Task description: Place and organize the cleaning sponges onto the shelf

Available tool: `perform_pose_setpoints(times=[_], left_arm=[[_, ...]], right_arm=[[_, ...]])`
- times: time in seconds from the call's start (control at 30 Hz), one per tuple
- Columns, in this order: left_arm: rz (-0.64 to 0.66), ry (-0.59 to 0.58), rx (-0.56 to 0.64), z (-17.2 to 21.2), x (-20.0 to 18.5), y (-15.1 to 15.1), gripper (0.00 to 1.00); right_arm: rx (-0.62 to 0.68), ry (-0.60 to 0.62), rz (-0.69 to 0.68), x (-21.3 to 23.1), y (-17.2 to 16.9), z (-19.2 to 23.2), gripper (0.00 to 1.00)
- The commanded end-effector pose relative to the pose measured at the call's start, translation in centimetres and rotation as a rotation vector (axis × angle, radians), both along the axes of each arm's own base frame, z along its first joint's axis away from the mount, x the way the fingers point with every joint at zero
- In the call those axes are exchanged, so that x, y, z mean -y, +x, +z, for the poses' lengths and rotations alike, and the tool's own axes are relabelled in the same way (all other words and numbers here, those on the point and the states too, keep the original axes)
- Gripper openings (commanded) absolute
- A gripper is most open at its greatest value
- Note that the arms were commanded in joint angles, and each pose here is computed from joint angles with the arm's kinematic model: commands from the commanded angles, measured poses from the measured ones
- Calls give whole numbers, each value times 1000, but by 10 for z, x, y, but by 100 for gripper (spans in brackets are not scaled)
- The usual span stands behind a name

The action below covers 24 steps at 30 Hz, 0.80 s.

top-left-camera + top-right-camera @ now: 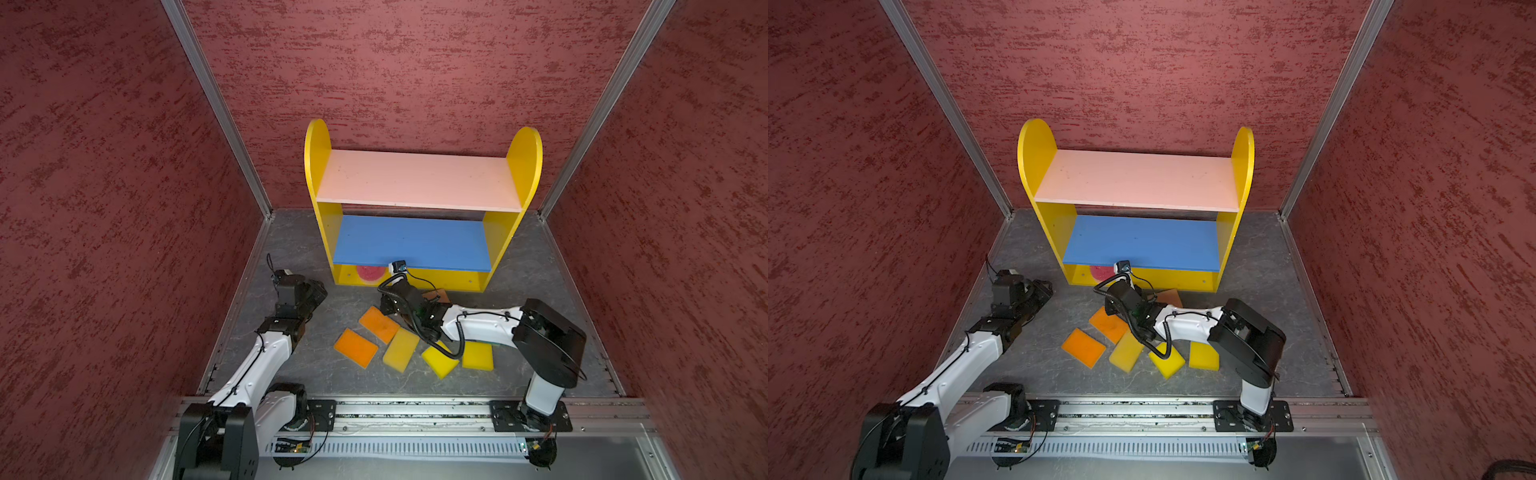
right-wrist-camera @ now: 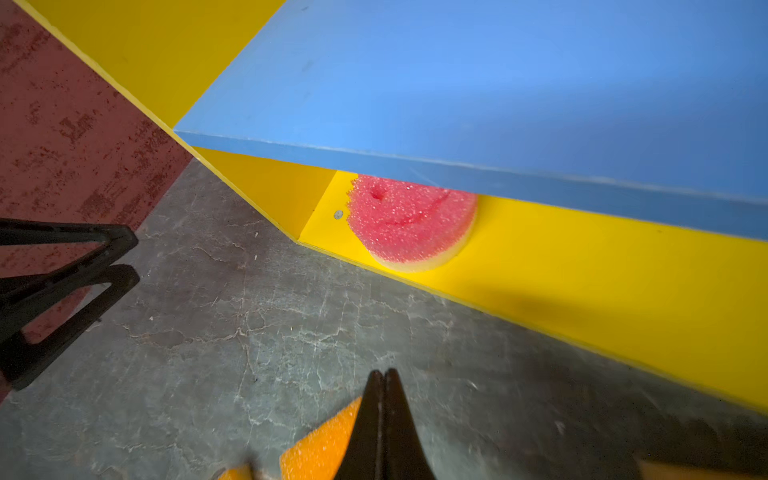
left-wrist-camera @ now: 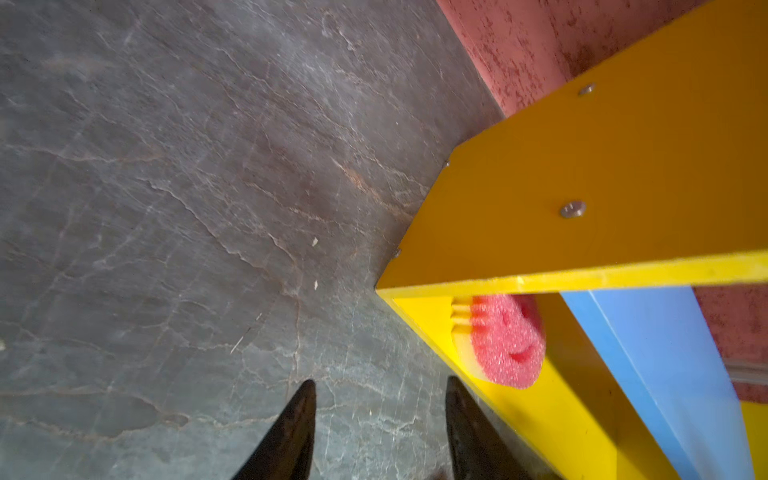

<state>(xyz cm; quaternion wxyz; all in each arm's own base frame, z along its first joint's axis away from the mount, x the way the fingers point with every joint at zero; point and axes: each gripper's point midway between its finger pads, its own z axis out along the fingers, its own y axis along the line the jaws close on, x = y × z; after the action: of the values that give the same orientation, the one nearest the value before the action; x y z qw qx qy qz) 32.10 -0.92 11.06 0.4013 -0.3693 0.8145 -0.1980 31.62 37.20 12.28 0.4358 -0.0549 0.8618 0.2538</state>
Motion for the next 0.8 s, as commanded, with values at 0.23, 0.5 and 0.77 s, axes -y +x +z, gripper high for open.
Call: perform_pose_setpoints(times=[0.23, 0.5, 0.77], left_arm=[[70, -89, 37, -9, -18, 39, 27], [65, -108, 25, -23, -15, 65, 29], [44, -86, 2, -31, -8, 76, 24]], right_arm=[[-240, 27, -269, 114, -41, -30, 0], [-389, 44, -497, 204, -72, -33, 0], [-400, 170, -591, 262, -57, -23, 0]])
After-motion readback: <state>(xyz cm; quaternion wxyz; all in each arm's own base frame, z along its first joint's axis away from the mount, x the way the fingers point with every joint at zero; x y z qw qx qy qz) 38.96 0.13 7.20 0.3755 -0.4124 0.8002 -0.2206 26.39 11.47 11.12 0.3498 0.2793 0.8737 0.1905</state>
